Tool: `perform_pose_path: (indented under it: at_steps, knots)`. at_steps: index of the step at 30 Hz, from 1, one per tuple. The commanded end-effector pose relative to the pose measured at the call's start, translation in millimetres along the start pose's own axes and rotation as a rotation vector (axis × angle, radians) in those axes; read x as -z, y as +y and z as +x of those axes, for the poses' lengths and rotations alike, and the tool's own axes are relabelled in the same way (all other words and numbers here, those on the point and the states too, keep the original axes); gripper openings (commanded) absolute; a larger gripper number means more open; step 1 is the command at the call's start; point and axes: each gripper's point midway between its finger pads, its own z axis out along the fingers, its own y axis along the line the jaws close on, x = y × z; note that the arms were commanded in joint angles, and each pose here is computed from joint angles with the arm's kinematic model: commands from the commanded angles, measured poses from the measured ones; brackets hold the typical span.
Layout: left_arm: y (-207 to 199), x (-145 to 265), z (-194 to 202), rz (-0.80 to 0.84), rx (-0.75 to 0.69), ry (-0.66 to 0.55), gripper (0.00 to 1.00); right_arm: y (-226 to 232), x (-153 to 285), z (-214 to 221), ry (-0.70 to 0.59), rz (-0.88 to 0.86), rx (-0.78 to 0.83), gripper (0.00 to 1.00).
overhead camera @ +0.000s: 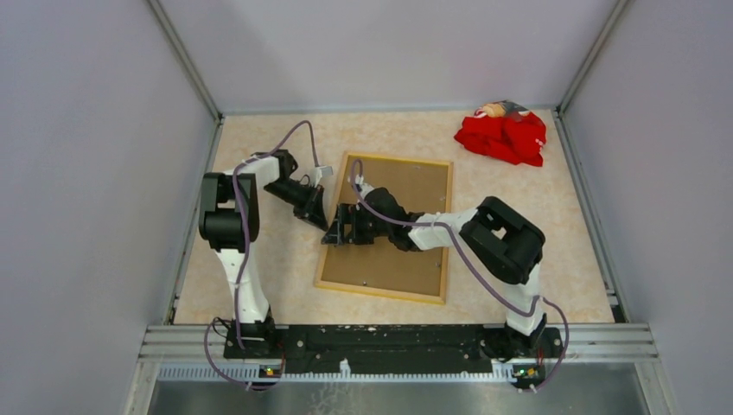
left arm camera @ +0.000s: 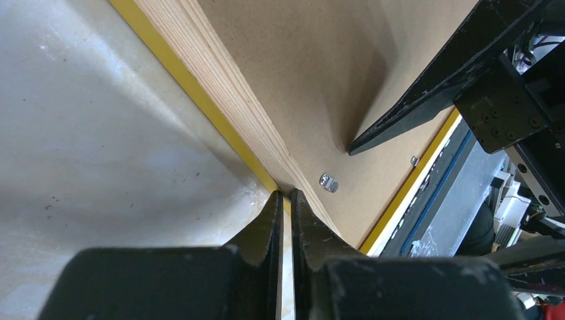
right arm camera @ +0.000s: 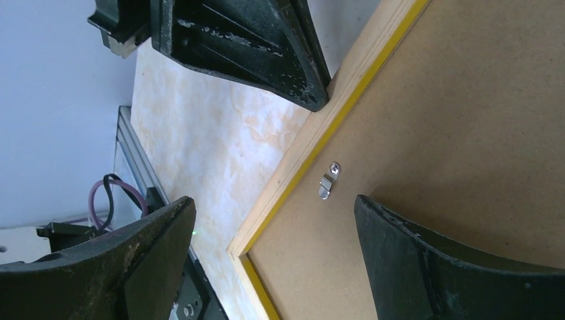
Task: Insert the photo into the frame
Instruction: Install the photo frame at the center of the board.
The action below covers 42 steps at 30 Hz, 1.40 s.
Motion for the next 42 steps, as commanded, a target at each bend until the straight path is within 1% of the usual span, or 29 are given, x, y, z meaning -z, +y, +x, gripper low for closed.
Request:
perform_pose_path:
  at_steps: [1, 11, 25, 31, 42]
  knots:
    - [11, -5, -7, -0.049, -0.083, -0.022, 0.09, 27, -8, -4, -0.015, -0.081, 0.011, 0.89]
    - [12, -4, -6, -0.067, -0.087, -0.023, 0.09, 25, -16, 13, 0.021, -0.082, -0.007, 0.89]
    - [11, -4, -5, -0.066, -0.091, -0.022, 0.08, 21, -24, 13, 0.023, -0.067, 0.000, 0.89]
    - [11, -2, -5, -0.071, -0.096, -0.024, 0.08, 23, -18, 7, 0.016, -0.056, 0.024, 0.90]
    - [10, -3, -5, -0.064, -0.092, -0.026, 0.07, 6, -19, 17, 0.025, -0.035, -0.002, 0.90]
